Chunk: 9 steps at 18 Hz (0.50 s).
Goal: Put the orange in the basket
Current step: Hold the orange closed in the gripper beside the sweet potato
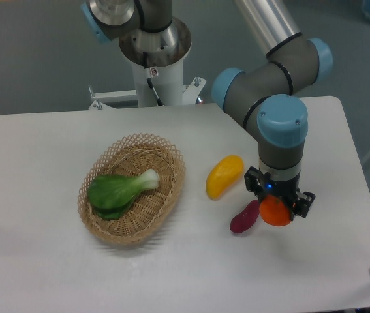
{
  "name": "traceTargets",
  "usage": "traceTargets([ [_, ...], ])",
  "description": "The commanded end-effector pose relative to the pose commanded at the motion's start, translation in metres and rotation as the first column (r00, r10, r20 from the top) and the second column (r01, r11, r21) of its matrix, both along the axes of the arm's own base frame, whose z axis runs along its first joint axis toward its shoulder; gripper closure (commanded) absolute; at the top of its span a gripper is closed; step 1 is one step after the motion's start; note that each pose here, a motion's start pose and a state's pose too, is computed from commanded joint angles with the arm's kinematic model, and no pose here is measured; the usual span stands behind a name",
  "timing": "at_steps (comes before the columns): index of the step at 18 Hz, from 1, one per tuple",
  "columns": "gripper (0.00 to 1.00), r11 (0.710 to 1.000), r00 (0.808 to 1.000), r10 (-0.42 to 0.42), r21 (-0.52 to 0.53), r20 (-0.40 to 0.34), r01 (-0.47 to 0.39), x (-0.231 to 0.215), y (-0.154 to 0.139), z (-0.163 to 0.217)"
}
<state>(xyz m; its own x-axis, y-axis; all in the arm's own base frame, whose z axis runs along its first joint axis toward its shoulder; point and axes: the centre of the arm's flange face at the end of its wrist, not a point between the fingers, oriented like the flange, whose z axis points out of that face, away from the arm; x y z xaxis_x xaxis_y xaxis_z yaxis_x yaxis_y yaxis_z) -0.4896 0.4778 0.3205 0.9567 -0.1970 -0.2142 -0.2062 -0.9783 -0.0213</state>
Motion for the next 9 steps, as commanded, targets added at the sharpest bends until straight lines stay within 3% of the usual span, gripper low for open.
traceTargets([
  [9,0.32,1.000,1.000,0.010,0.004,0.000,-0.010,0.0017,0.0026,0.0013],
])
